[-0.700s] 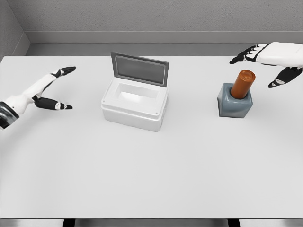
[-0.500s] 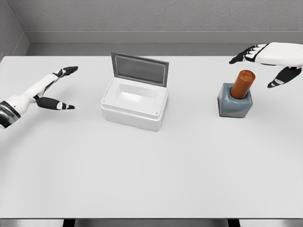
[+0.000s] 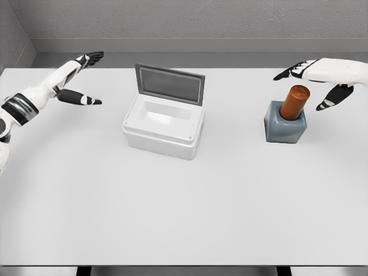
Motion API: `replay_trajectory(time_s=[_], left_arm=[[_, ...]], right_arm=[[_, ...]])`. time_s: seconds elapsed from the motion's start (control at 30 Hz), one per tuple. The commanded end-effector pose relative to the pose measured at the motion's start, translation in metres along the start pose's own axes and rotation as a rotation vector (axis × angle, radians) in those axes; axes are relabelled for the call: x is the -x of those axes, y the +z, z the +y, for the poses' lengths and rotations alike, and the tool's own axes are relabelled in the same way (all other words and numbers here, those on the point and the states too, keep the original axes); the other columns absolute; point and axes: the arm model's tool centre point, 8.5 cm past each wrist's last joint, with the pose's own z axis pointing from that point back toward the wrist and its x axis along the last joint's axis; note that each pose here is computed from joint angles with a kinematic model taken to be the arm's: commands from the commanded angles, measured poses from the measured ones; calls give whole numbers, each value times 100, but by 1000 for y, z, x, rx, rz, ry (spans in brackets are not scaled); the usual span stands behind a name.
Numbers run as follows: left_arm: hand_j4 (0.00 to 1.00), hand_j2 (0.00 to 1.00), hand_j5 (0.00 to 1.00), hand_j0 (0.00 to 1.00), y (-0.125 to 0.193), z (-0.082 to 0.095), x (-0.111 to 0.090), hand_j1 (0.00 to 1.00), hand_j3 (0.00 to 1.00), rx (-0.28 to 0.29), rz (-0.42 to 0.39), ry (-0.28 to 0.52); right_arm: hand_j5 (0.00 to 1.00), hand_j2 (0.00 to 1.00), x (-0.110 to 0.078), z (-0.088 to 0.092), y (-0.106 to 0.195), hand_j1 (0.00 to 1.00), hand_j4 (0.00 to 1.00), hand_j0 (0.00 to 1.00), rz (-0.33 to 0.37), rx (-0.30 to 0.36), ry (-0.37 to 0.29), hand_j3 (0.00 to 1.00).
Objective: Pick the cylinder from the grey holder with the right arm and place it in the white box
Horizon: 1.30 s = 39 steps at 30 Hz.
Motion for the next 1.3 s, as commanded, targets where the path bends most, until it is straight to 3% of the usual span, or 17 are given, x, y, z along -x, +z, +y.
replay_trajectory(time_s=[0.0,0.2,0.6,1.27], left_arm=[[100,100,100,100,-2,-23,16,100,100,61,44,54],[100,100,100,100,-5,-16,14,100,100,63,45,55],[100,100,100,100,-3,-2,9,100,100,42,37,38],[100,100,100,100,-4,-4,10,100,100,49,40,38]], right_arm=[[100,100,4,2,-5,100,100,100,6,3,-22,100],[100,100,-12,-4,-13,100,100,100,-39,-4,20,100],[100,100,-16,-3,-19,100,100,100,-40,-20,47,100],[97,97,-14,4,-21,97,97,97,-15,-80,85,97]])
